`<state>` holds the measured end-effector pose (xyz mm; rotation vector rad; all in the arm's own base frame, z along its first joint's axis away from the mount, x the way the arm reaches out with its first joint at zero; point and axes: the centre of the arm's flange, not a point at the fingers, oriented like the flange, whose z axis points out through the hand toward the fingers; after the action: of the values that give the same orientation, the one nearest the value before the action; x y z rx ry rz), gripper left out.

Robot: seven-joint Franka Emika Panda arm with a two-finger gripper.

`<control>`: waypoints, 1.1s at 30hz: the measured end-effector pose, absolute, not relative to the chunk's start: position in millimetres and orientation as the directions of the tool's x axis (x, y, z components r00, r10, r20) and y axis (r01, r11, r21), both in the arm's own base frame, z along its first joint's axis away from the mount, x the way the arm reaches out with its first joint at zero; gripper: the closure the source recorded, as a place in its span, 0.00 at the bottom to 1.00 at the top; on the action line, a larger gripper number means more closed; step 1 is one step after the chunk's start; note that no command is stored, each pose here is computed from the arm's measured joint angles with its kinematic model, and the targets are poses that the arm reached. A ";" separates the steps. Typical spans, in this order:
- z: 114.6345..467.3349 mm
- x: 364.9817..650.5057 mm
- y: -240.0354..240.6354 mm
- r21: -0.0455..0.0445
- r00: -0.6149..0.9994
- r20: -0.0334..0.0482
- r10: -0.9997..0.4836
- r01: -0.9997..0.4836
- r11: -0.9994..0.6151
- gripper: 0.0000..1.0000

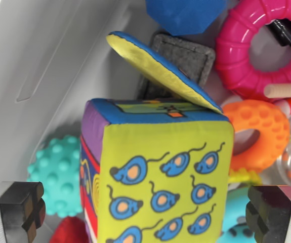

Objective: Pick an object from the bin

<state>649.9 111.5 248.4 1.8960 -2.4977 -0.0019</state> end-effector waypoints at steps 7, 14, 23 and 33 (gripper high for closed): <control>224.9 649.7 111.5 0.005 -0.269 0.004 -0.963 -0.963 0.269 0.00; 209.6 649.4 111.4 0.004 -0.269 0.004 -0.963 -0.963 0.269 0.00; 198.2 649.1 111.4 0.004 -0.270 0.004 -0.963 -0.963 0.270 0.00; 197.6 649.2 111.4 0.003 -0.270 0.003 -0.963 -0.963 0.270 1.00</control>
<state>649.2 111.4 197.6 1.8958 -2.4996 -0.0006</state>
